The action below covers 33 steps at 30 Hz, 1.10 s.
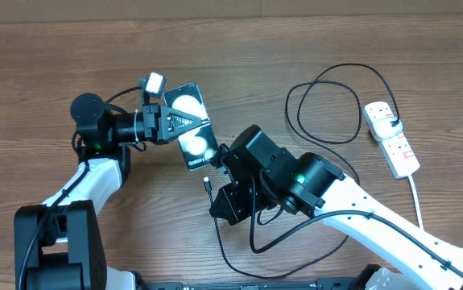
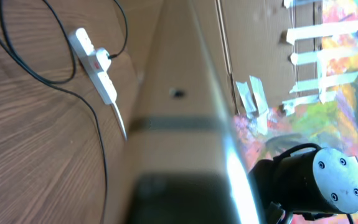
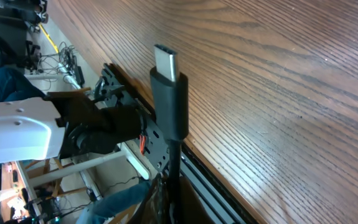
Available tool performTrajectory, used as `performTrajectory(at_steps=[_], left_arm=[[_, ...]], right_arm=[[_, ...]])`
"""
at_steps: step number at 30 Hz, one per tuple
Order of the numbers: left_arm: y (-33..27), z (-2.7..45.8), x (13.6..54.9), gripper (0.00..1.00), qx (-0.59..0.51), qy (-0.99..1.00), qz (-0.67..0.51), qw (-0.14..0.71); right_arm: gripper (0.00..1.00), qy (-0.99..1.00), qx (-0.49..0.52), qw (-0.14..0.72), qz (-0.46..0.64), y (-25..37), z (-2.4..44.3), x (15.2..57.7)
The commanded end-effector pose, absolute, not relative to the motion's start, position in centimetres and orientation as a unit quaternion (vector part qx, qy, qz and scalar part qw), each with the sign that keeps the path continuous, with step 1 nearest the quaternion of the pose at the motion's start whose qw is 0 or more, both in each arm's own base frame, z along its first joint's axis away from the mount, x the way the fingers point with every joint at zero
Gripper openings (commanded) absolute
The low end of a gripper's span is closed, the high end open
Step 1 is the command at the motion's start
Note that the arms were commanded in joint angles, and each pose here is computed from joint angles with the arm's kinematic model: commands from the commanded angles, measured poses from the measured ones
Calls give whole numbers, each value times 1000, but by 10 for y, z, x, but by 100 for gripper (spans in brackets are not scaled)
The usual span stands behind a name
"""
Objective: Plug charger to phone and switch on socket
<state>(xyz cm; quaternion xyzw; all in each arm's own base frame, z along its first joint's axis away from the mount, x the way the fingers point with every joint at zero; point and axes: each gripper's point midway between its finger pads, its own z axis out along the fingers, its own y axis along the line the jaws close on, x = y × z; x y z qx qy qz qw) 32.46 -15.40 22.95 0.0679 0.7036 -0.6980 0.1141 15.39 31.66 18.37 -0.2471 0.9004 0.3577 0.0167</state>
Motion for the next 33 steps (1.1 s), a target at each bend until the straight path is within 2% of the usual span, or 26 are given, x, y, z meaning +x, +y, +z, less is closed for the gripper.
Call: performTrajectory(at_steps=[1, 11, 24, 33], left_arm=[[-161, 238, 322, 4, 94, 701, -698, 112], [-162, 239, 321, 4, 100, 700, -697, 115], [-162, 239, 321, 4, 105, 700, -696, 121], [-163, 239, 321, 4, 107, 699, -696, 120]], right_arm=[[4, 899, -248, 13, 360, 318, 181, 155], [4, 903, -237, 27, 357, 304, 180, 175], [4, 878, -269, -6, 396, 304, 188, 160], [4, 873, -278, 5, 400, 307, 189, 163]])
